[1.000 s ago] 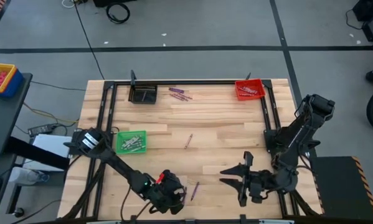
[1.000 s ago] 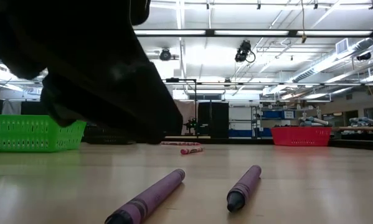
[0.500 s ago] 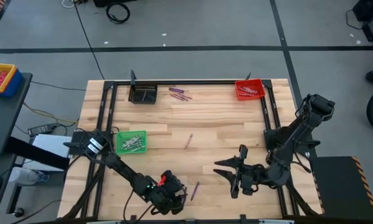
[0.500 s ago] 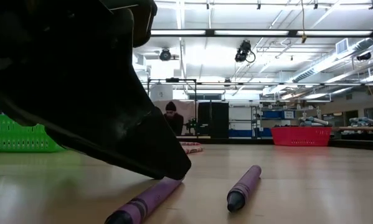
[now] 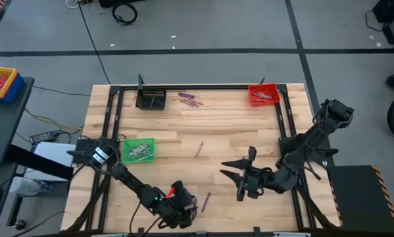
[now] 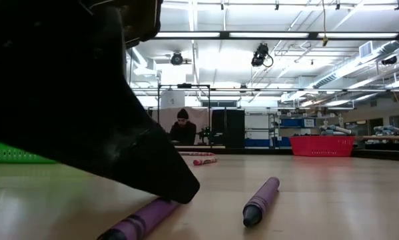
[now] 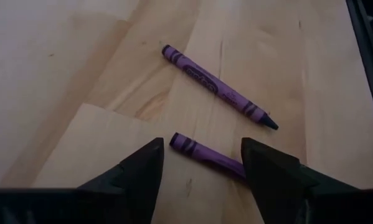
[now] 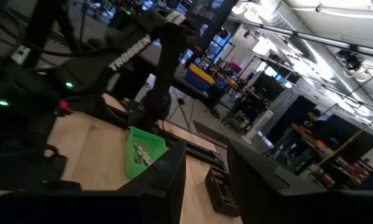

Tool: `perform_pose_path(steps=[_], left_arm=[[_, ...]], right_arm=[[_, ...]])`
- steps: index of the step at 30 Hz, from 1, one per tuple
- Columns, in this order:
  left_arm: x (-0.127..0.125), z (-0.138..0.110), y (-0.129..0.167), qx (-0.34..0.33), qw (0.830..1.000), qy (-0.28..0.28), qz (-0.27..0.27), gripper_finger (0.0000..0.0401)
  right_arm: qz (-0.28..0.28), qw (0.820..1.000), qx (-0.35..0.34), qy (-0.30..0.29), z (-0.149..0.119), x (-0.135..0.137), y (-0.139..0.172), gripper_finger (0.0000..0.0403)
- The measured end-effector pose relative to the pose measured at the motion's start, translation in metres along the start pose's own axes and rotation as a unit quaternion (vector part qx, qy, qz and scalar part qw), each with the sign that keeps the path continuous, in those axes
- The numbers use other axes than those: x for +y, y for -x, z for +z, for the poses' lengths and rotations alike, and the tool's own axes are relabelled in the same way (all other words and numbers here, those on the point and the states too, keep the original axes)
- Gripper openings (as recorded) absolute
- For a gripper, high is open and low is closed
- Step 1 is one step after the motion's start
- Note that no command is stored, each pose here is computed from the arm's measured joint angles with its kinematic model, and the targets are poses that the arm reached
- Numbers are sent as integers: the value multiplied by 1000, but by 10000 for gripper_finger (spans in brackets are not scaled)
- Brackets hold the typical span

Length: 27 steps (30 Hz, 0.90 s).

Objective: Sort crayons
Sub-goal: Put the violet crayon into the black bin

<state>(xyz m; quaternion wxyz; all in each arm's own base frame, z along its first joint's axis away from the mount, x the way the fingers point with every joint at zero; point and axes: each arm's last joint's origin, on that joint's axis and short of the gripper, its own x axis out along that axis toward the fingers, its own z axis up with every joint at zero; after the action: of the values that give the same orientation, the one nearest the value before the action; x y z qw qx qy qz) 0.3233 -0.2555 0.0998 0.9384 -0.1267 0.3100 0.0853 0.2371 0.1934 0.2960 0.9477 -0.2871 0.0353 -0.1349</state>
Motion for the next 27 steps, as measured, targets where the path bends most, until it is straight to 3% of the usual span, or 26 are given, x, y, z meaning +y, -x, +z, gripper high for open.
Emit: perform_pose_path(steps=[8, 13, 19, 27], left_arm=[[3, -9, -7, 2, 1000, -4, 21, 226], [6, -10, -8, 13, 1000, -5, 29, 201], [10, 1, -2, 24, 999, -16, 31, 172], [26, 14, 6, 57, 995, -22, 75, 156]], right_arm=[[-9, 1000, 8, 3, -3, -4, -8, 123], [-2, 1000, 6, 5, -4, -4, -9, 123], [-1, 1000, 7, 8, -5, -4, -9, 123], [-1, 1000, 7, 7, -5, -4, -9, 123]])
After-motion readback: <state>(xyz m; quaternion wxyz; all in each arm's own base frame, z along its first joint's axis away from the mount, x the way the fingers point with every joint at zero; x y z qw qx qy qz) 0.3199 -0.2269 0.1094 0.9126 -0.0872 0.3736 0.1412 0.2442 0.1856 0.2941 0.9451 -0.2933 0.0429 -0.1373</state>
